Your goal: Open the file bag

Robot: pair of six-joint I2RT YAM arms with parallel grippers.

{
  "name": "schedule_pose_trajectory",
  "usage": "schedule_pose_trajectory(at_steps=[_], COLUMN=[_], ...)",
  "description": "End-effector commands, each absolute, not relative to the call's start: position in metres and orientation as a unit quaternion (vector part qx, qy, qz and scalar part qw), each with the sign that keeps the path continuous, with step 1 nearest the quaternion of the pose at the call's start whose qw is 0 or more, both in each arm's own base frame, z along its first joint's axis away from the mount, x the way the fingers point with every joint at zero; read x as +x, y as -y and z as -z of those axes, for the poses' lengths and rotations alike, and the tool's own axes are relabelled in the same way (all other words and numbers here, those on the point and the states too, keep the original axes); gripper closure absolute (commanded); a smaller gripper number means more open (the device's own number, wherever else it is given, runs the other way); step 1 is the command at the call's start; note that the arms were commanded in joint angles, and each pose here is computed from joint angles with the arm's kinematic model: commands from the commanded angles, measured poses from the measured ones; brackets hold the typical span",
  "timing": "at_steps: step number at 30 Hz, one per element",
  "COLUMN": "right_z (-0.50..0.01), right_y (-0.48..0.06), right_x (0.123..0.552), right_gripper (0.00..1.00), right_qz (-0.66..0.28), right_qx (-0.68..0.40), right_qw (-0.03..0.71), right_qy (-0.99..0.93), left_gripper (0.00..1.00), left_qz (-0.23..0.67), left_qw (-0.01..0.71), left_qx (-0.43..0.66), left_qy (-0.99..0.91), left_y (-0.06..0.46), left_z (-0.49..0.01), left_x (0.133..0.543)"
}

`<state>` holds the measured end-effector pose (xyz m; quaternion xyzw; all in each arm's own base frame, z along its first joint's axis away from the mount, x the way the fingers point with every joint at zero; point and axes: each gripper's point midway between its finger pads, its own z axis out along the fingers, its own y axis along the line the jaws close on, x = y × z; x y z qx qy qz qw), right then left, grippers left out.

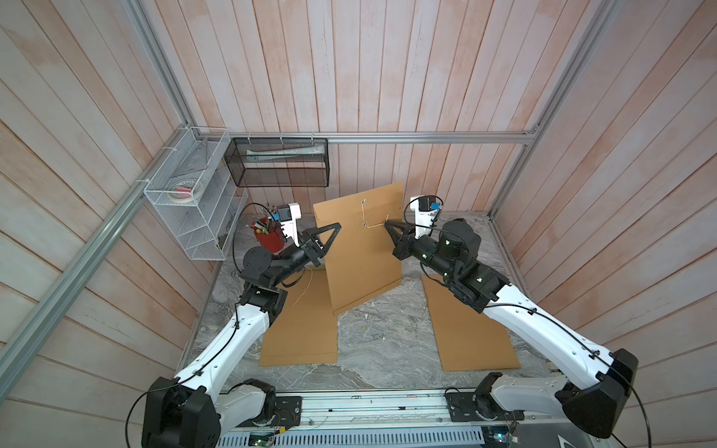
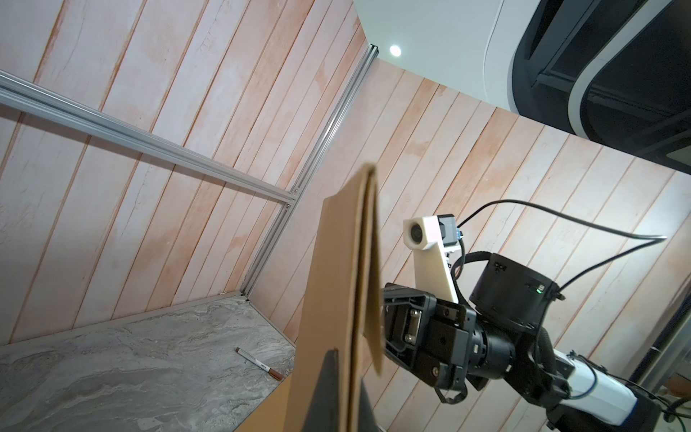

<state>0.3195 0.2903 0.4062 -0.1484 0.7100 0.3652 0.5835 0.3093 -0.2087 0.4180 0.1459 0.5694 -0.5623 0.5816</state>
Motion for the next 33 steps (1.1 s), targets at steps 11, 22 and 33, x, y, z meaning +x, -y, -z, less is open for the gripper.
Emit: schedule_pose_trajectory(at_steps=[11, 22, 33], right_z=[-0.449, -0.453, -0.453], right_y=[-0.314, -0.344, -0.373], right_x=[0.316, 0.305, 0.290], right_gripper=[1.00, 1.00, 1.00], right_qz=[-0.396, -0.428, -0.450], right_qx=[-0.213, -0.251, -0.278], right_qw=[0.588, 0.567, 0.550], right_qy=[-0.672, -0.658, -0.646], left_gripper=[1.00, 1.00, 1.00], left_qz=[0.575, 0.581, 0.586], left_qw=[0.570, 0.562, 0.558], left_qx=[0.151, 0.151, 0.150], left_qy=[-0.568, -0.570, -0.568], left_y=[0.208, 0.211, 0.214], left_z=[-0.406, -0.402, -0.401], left_x=[0.298, 0.301, 0.305])
